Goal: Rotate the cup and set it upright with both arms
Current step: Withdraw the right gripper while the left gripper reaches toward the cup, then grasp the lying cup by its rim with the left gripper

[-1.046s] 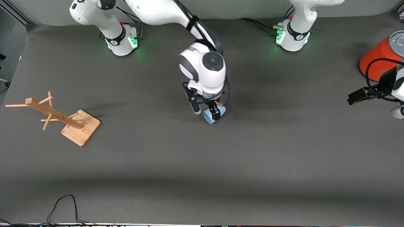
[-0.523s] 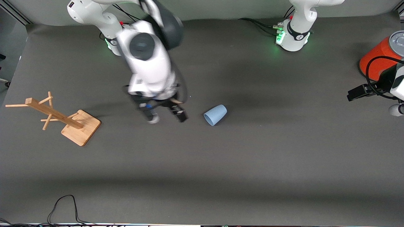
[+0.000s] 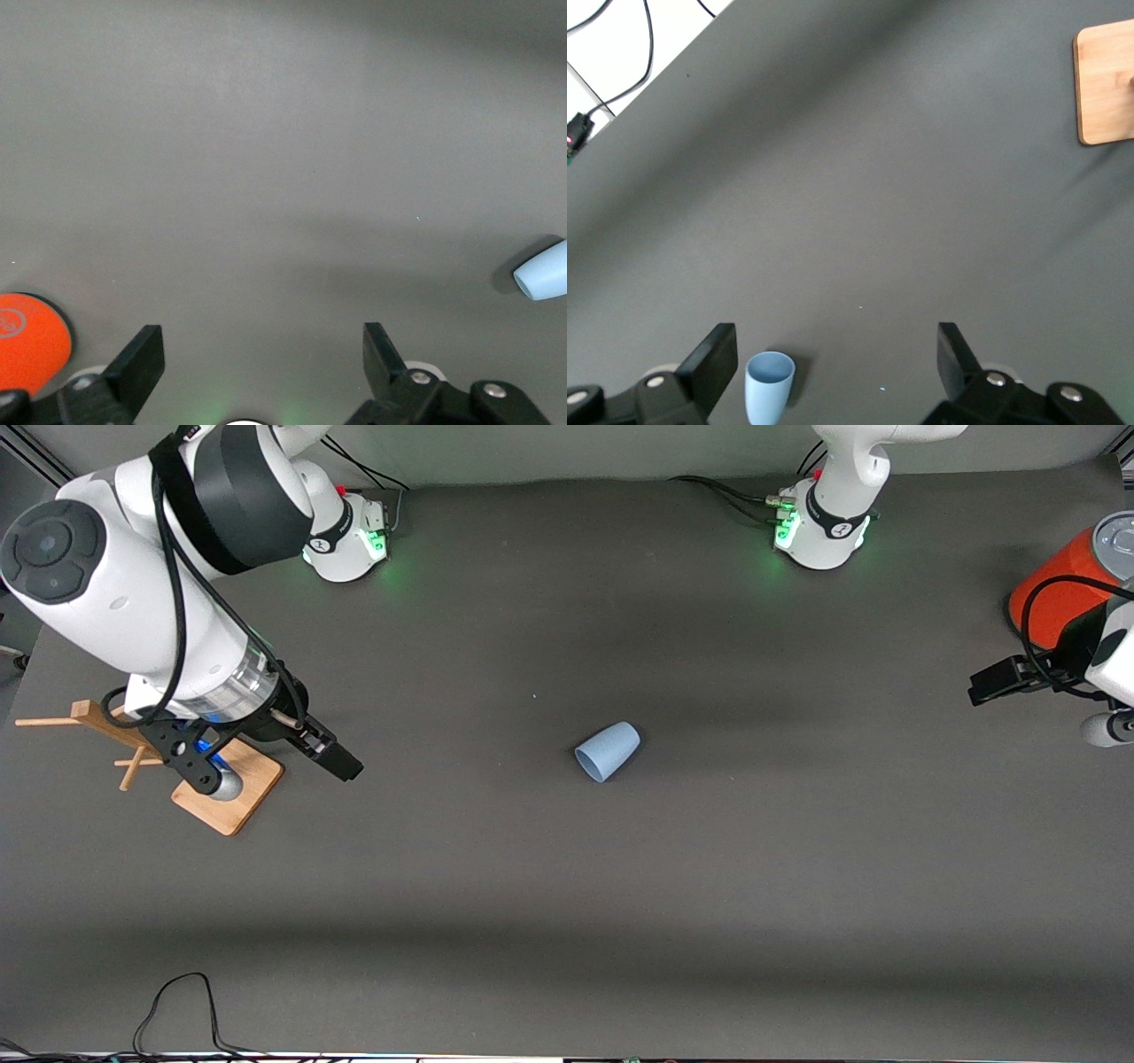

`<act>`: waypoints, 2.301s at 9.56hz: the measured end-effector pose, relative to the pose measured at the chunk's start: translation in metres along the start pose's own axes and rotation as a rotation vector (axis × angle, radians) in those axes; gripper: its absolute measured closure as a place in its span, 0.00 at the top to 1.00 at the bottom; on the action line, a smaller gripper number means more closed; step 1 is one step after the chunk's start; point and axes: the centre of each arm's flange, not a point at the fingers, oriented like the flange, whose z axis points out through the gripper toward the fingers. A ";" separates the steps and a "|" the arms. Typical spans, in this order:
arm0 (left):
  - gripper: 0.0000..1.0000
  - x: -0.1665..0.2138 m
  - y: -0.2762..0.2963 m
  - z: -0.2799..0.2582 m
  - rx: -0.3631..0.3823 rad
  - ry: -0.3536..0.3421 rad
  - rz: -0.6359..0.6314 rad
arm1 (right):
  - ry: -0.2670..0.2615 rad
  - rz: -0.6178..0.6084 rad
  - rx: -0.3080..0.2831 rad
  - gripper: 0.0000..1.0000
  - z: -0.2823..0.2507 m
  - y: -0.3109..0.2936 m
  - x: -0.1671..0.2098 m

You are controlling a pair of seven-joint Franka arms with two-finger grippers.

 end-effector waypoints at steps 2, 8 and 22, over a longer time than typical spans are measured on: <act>1.00 -0.008 0.031 0.000 0.002 -0.010 0.059 | 0.040 -0.135 -0.017 1.00 0.000 0.016 0.027; 1.00 -0.060 0.326 0.085 0.095 -0.025 -0.020 | 0.001 -0.399 0.005 1.00 -0.016 0.112 0.110; 0.94 -0.105 0.520 0.381 0.428 0.126 0.098 | -0.004 -0.467 -0.031 1.00 -0.047 0.205 0.088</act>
